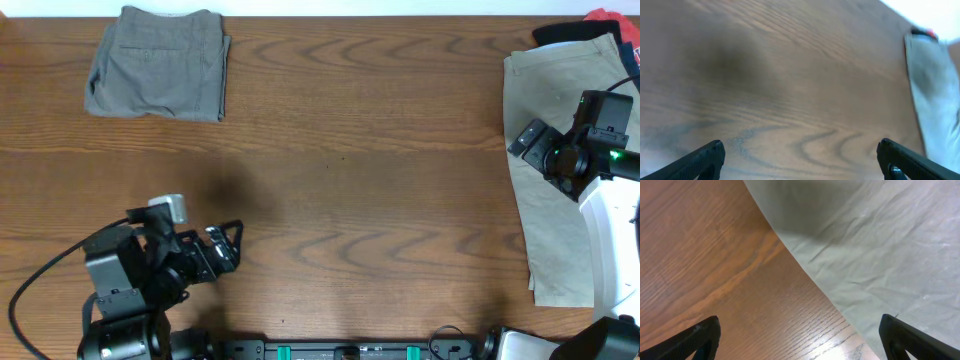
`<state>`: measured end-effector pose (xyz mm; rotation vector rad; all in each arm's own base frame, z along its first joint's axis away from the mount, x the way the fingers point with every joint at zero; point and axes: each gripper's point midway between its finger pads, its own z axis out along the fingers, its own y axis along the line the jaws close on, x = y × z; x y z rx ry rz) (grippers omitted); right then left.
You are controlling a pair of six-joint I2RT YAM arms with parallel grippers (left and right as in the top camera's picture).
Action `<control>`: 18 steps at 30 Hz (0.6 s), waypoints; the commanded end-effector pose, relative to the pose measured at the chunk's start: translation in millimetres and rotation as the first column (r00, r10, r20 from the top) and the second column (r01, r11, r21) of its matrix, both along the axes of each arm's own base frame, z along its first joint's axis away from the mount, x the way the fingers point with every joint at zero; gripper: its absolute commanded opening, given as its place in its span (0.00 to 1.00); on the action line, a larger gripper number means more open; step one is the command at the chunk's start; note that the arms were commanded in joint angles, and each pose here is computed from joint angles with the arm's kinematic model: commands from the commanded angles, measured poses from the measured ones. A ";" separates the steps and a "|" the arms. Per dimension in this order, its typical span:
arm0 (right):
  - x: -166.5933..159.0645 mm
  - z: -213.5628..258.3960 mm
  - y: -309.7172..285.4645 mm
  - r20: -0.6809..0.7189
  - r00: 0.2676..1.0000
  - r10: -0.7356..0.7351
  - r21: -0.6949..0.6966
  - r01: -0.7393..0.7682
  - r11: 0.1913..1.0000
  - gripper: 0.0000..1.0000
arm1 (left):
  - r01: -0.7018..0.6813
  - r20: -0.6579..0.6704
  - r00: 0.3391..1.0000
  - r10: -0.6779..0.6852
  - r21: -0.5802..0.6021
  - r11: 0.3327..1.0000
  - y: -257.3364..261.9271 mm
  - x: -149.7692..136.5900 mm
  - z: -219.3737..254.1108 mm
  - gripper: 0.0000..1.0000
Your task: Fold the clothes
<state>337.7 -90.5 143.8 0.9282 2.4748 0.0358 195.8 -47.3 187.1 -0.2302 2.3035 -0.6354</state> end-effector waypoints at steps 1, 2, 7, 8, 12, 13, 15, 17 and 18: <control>0.1 7.7 -4.9 0.016 1.000 -0.007 -0.020 0.007 1.000 0.99 | 0.150 0.066 0.985 -0.158 0.113 0.982 -13.6 -5.7 0.5 0.98; 0.1 7.7 -4.9 0.016 1.000 -0.007 -0.020 0.007 1.000 0.99 | 0.171 0.081 0.980 -0.181 0.123 0.978 -17.1 -6.0 1.0 0.98; 0.1 7.7 -4.9 0.016 1.000 -0.007 -0.020 0.007 1.000 0.99 | 0.191 0.192 0.956 -0.223 0.171 0.967 -23.8 -1.5 -2.1 0.98; 0.1 7.7 -4.9 0.016 1.000 -0.007 -0.020 0.007 1.000 0.99 | 0.186 0.219 0.950 -0.223 0.178 0.966 -23.8 0.1 -5.0 0.98; 0.1 7.7 -4.9 0.016 1.000 -0.007 -0.020 0.007 1.000 0.99 | 0.163 0.321 0.921 -0.221 0.198 0.967 -23.2 8.5 -17.5 0.98; 0.1 7.7 -4.9 0.016 1.000 -0.007 -0.020 0.007 1.000 0.99 | 0.156 0.350 0.910 -0.222 0.205 0.966 -23.0 11.4 -19.7 0.98; 0.1 7.7 -4.9 0.016 1.000 -0.007 -0.020 0.007 1.000 0.99 | 0.141 0.413 0.883 -0.223 0.221 0.965 -22.7 17.0 -22.0 0.98; 0.1 7.7 -4.9 0.016 1.000 -0.007 -0.020 0.007 1.000 0.99 | 0.125 0.469 0.854 -0.225 0.235 0.964 -22.2 21.2 -21.0 0.98; 0.1 7.7 -4.9 0.016 1.000 -0.007 -0.020 0.007 1.000 0.99 | 0.108 0.500 0.837 -0.220 0.244 0.964 -20.8 23.8 -20.0 0.98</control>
